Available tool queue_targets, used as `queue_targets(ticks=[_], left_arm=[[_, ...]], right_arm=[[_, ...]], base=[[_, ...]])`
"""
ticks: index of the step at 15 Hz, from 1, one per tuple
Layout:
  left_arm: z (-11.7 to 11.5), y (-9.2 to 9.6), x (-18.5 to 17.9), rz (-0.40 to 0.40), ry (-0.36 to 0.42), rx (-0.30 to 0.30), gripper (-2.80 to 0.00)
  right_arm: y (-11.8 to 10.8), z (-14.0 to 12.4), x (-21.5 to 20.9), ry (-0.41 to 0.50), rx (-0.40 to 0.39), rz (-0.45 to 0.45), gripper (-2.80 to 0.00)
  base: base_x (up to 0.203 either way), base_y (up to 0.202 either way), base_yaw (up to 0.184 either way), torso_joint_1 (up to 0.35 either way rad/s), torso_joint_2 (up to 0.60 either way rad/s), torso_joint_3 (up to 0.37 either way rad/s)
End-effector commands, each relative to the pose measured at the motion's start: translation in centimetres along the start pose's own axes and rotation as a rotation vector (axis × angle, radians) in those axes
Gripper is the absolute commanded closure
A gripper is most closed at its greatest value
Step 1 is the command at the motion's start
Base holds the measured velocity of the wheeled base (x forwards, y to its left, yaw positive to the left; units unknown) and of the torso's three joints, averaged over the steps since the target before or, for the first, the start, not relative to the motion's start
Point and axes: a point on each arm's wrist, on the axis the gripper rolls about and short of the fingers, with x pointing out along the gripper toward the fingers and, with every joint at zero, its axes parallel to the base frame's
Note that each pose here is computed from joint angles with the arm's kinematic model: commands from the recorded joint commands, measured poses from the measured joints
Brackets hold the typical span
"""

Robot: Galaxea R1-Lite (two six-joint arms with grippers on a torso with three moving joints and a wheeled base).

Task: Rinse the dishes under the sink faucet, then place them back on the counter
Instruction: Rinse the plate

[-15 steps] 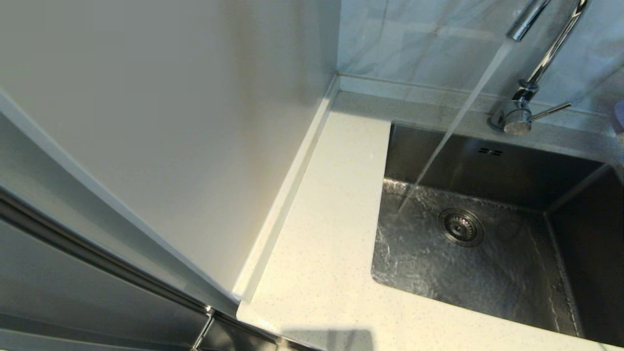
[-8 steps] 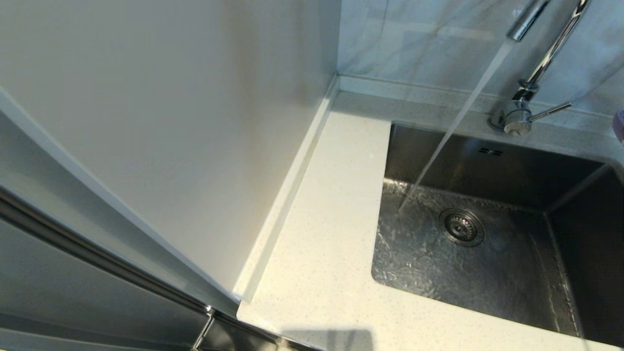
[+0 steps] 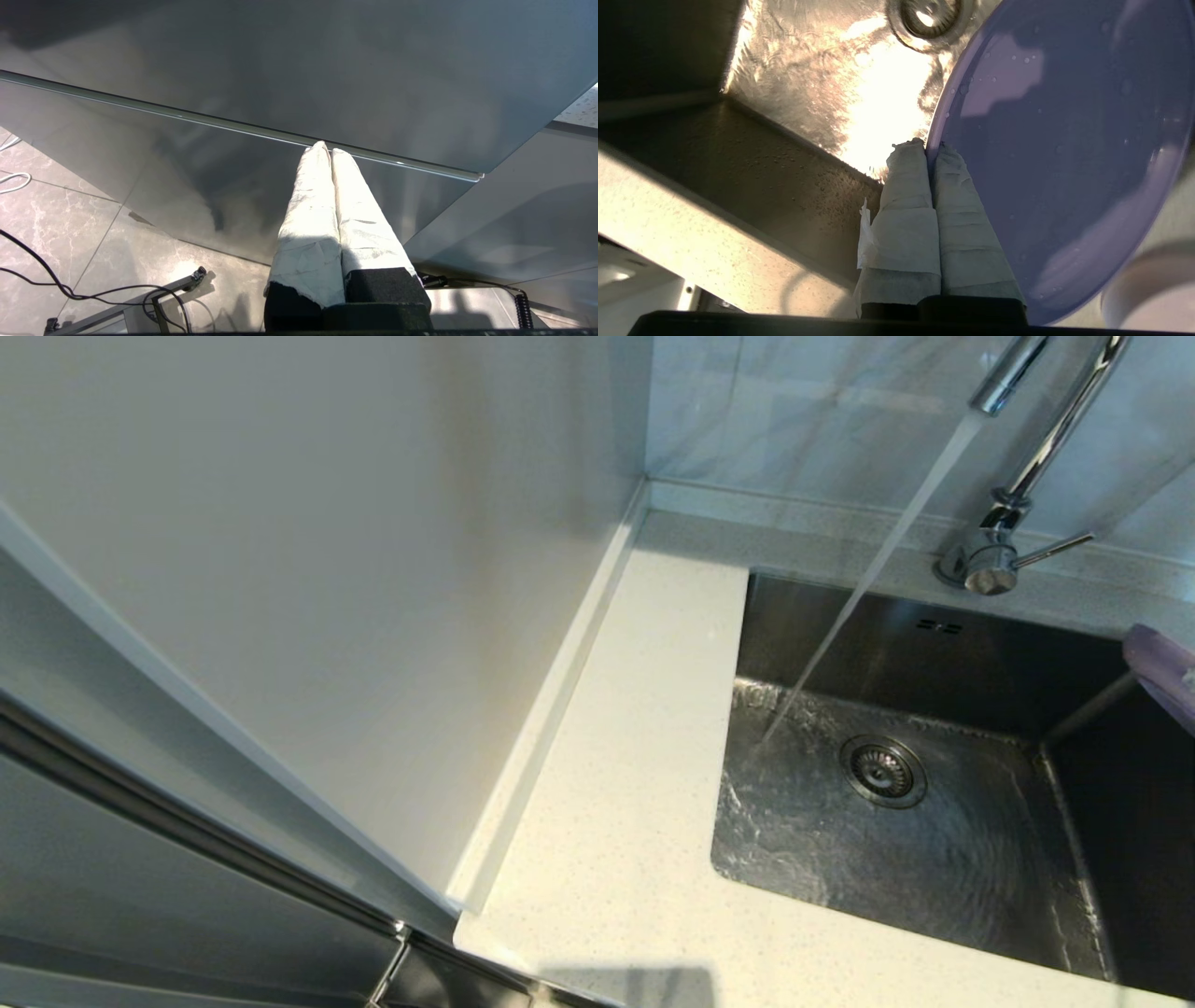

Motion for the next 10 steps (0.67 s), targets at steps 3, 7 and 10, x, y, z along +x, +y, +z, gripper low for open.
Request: queue_targets(ticks=[3,7,10], left_arm=[[0.0,0.0,0.0,0.0,0.0,0.0,0.0],[0.0,0.0,0.0,0.0,0.0,0.0,0.0],[0.0,0.0,0.0,0.0,0.0,0.0,0.0]], right_arm=[[1.0,0.0,-0.9,-0.064,-0.12,0.071,0.0],[1.7,0.1,-0.8,-0.133,-0.187,0.212,0.0],[2.6,-0.5,-1.2,-0.185,-0.283,0.349,0.0]], base=[[0.0,0.0,0.0,0.0,0.0,0.0],[0.0,0.0,0.0,0.0,0.0,0.0],[0.0,0.0,0.0,0.0,0.0,0.0]])
